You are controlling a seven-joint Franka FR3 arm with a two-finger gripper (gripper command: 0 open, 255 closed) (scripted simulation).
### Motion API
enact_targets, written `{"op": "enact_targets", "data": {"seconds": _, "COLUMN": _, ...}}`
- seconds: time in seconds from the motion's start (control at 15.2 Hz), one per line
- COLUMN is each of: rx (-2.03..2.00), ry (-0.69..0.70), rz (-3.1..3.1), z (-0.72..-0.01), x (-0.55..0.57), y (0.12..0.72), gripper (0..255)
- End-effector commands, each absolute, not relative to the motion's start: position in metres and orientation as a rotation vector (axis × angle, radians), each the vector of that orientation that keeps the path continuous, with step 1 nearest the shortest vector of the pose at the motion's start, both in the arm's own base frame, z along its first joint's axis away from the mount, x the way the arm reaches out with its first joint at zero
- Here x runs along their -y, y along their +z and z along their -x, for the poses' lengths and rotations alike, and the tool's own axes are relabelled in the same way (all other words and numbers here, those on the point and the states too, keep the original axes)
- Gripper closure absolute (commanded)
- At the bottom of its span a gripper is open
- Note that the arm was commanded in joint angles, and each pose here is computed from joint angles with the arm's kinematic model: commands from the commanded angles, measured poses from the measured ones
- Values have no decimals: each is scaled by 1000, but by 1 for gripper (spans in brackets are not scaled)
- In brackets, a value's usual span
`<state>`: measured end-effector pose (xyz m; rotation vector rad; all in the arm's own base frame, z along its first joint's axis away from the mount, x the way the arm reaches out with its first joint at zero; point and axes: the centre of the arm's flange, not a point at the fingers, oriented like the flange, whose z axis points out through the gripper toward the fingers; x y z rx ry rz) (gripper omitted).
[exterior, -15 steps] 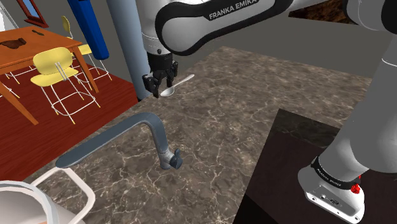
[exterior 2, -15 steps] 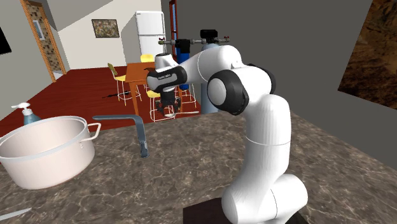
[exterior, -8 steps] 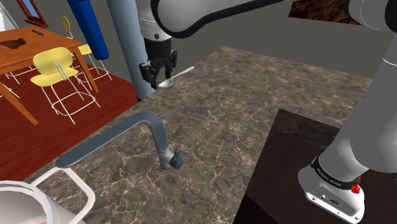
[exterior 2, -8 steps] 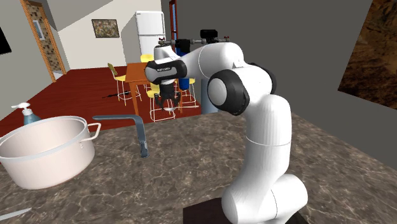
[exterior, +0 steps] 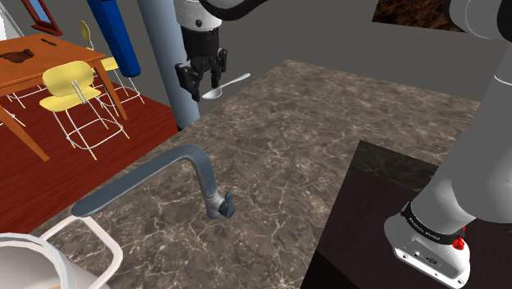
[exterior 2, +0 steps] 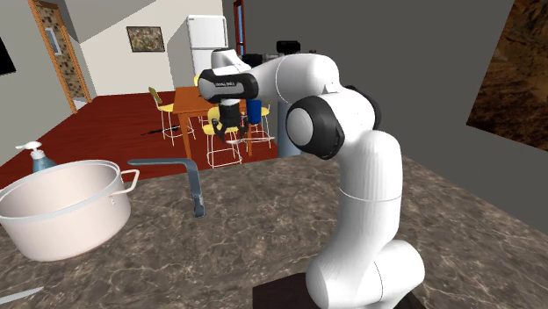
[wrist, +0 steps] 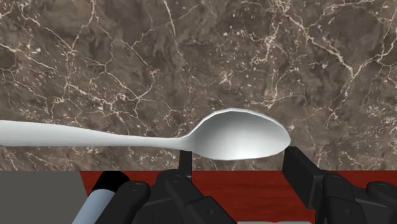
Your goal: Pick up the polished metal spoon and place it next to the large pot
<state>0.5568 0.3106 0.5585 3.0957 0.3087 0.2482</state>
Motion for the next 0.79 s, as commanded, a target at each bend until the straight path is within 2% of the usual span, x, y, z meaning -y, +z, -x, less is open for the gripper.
{"op": "enact_targets", "data": {"seconds": 0.0, "rx": -309, "ry": 248, "rz": -3096, "z": -557, "x": -311, "y": 570, "gripper": 255}}
{"op": "enact_targets", "data": {"seconds": 0.46, "rx": -309, "ry": 248, "rz": -3096, "z": -557, "x": -311, "y": 606, "gripper": 255}}
{"op": "enact_targets", "data": {"seconds": 0.73, "rx": -309, "ry": 248, "rz": -3096, "z": -516, "x": -344, "y": 606, "gripper": 255}}
